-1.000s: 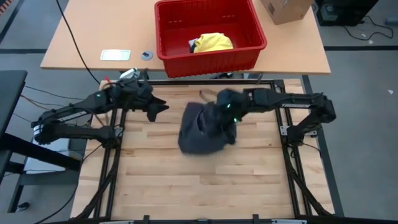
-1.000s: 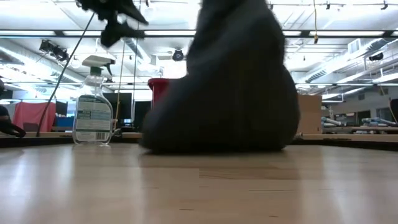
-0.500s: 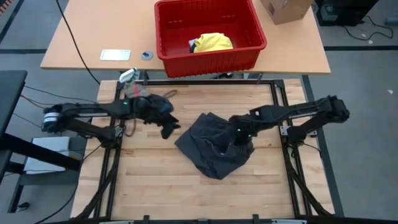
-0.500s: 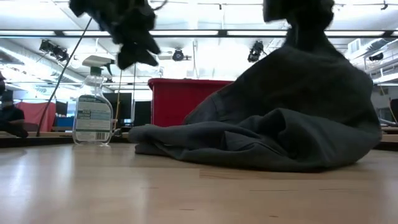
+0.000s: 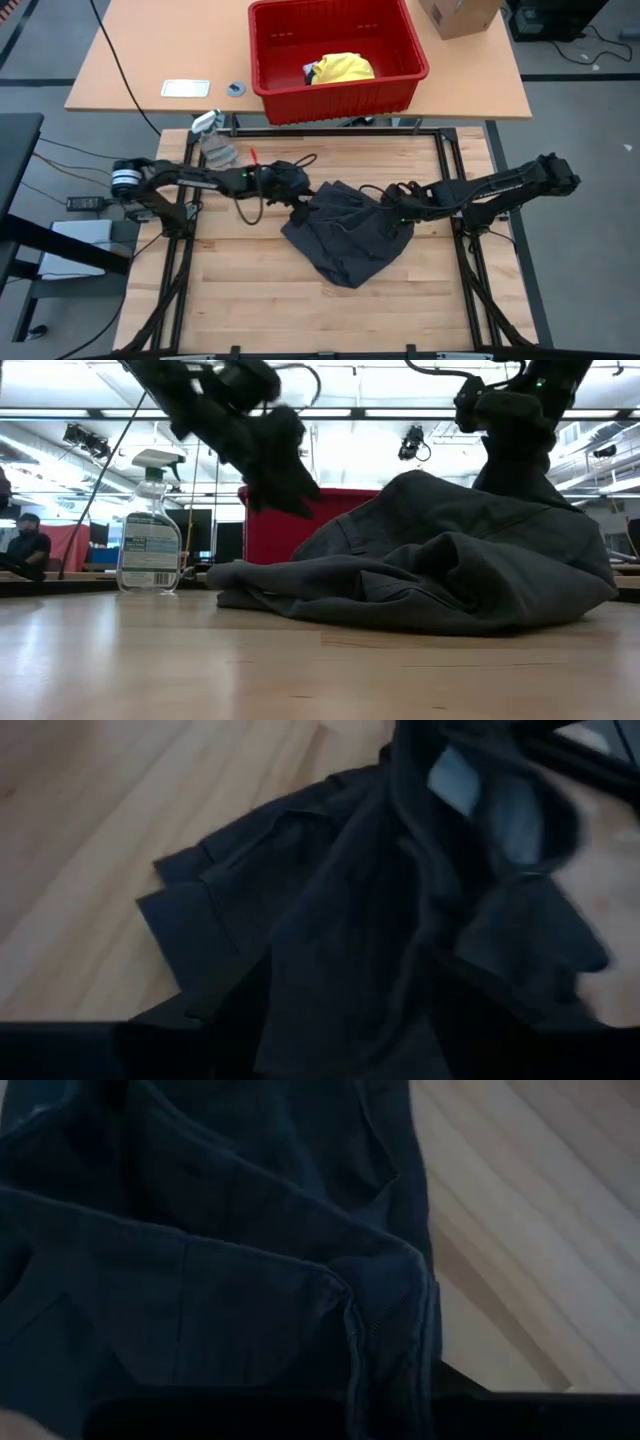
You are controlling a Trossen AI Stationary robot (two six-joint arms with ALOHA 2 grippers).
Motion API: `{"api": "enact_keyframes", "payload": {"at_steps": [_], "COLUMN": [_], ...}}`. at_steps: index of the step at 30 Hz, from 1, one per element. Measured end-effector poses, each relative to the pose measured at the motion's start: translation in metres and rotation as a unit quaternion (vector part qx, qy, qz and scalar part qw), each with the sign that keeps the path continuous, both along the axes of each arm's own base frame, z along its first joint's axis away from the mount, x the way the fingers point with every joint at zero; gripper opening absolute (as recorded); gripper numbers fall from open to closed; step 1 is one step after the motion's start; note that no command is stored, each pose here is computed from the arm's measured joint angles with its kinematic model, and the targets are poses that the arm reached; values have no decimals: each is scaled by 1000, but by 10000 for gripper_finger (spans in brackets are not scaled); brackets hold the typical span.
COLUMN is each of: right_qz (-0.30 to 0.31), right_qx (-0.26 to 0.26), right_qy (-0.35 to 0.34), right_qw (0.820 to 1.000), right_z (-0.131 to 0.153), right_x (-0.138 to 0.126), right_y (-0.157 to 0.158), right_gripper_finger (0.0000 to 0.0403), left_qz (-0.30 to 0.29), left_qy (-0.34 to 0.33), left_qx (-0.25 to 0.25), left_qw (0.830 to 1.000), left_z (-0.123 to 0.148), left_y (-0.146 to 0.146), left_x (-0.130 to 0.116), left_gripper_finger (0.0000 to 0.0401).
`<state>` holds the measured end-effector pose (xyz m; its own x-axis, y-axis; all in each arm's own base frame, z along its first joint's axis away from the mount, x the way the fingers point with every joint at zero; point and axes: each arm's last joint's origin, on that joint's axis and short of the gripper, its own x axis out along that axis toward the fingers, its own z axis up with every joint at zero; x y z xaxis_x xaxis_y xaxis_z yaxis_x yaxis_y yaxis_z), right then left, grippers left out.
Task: Fold Laundry from Bin
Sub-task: Fold the black short
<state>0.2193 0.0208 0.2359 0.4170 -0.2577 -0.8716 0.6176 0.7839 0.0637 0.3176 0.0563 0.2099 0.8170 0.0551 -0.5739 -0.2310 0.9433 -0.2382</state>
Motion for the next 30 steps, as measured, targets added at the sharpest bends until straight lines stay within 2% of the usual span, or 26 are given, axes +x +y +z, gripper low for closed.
{"api": "enact_keyframes", "payload": {"at_steps": [2, 7, 11, 14, 18, 20, 24, 27, 30], "right_qz": [-6, -58, -97, -104, -113, -115, -106, -105, -107], "right_qx": [1, 19, 20, 18, 11, -2, -15, -11, -5], "right_qy": [2, 8, 17, 29, 50, 52, 46, 30, 12], "right_qw": [1000, 998, 995, 994, 992, 992, 993, 994, 994], "right_z": [-2, -4, -5, -6, -7, -7, -6, -6, -5], "right_x": [1, -2, -6, -9, -14, -15, -13, -10, -7], "right_y": [0, 0, 0, 0, -1, -2, -2, -2, -1], "right_gripper_finger": [18, 18, 18, 18, 18, 18, 18, 18, 18], "left_qz": [-14, -84, -95, -119, -164, -194, -261, -267, -250], "left_qy": [2, 46, 119, 154, 175, 180, 190, 201, 193], "left_qx": [0, -61, -27, 24, 139, 204, 313, 363, 387], "left_qw": [1000, 994, 988, 981, 961, 943, 893, 869, 866], "left_z": [-11, -32, -42, -46, -47, -46, -47, -48, -46], "left_y": [6, 7, 2, 0, -2, -2, 0, 8, 20], "left_x": [6, 6, -3, -8, -8, -7, -5, -5, -3], "left_gripper_finger": [268, 274, 274, 274, 274, 274, 274, 272, 258]}}
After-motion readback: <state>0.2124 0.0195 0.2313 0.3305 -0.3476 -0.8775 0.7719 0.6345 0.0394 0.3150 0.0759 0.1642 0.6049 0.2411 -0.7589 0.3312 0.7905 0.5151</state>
